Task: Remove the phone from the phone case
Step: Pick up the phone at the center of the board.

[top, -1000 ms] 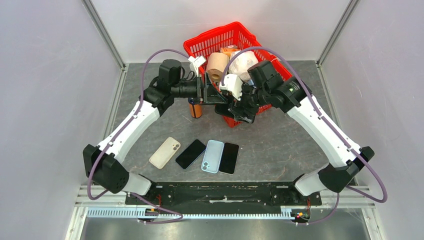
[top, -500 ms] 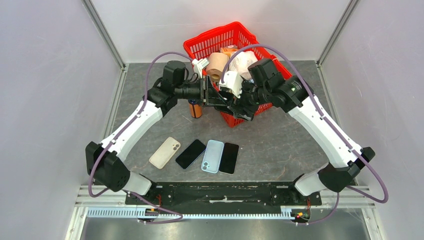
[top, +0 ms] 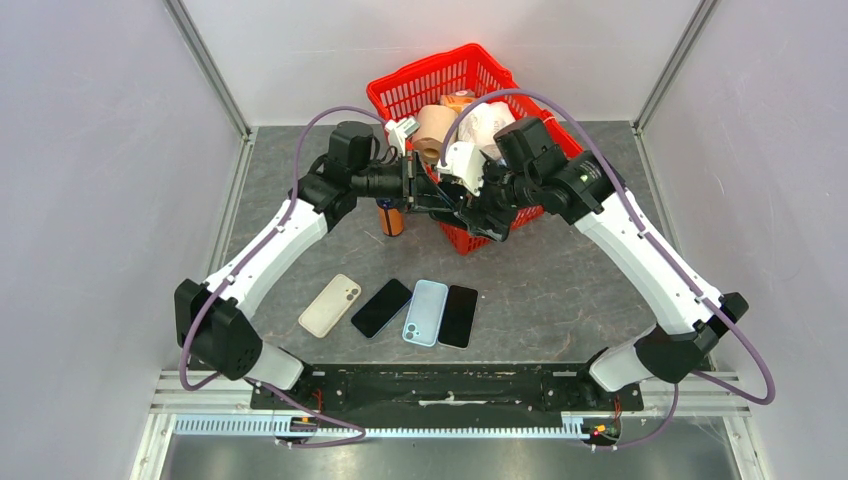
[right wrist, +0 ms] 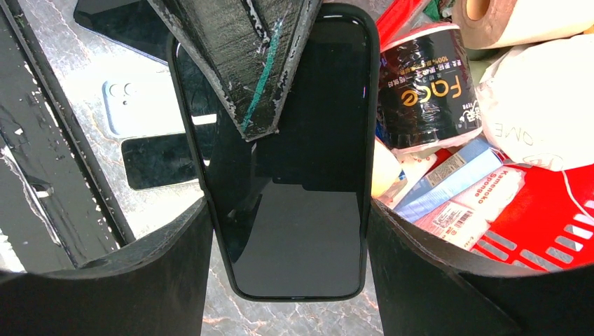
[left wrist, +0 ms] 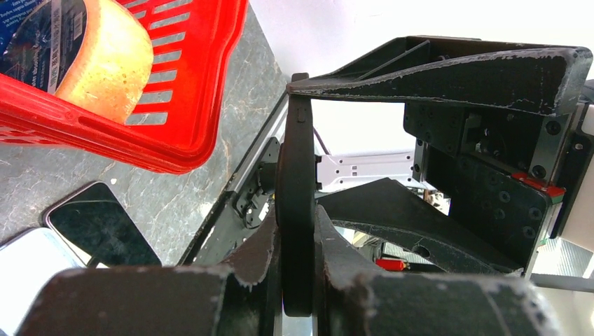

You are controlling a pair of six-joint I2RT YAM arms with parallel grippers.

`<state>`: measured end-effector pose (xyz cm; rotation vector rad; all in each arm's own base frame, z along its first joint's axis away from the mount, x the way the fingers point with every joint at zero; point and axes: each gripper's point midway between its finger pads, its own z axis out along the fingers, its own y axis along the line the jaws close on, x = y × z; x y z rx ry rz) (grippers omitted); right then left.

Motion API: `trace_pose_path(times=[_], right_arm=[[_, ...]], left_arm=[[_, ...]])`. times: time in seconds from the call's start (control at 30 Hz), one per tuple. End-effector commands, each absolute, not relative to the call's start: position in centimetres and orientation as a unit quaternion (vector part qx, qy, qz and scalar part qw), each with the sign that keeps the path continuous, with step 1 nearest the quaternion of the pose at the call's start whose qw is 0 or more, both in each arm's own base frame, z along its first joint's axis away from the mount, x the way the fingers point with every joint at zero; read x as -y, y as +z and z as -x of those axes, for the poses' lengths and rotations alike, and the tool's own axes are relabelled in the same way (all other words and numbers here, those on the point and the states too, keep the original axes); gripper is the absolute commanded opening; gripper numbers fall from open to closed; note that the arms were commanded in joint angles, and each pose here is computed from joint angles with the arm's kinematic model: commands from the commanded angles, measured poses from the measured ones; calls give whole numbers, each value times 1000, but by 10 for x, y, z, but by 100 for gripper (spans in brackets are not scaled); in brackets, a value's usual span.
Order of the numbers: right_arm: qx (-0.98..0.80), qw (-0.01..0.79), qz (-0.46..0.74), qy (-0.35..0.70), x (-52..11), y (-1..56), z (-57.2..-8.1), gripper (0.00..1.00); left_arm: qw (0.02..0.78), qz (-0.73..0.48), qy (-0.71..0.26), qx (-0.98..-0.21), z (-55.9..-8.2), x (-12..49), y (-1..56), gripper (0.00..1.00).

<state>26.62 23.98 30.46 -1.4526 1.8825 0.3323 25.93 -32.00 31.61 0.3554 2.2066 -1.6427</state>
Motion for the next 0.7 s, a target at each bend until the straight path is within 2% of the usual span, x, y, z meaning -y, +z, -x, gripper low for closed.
trace_pose_path(times=[0.0,0.03,0.1,0.17,0.4,0.67], right_arm=[[-713,403,549,165,-253,330,-261,51],[-713,406,547,165,-252,330,-260,63],[-713,415,541,164,-250,333,-260,77],[-715,423,531,168,-248,339,-261,97],[-710,433,503,234,-248,363,-250,97],[-701,397,510,301,-254,364,-226,97]], left_arm=[[238,-232,-595,-732,-245,320,349,2],[249,-248,-591,-726,-243,318,353,2],[267,-281,-579,-717,-238,314,357,2],[289,-309,-563,-710,-234,308,359,2],[329,-390,-527,-680,-214,291,364,2],[387,-481,-459,-640,-190,264,368,2]])
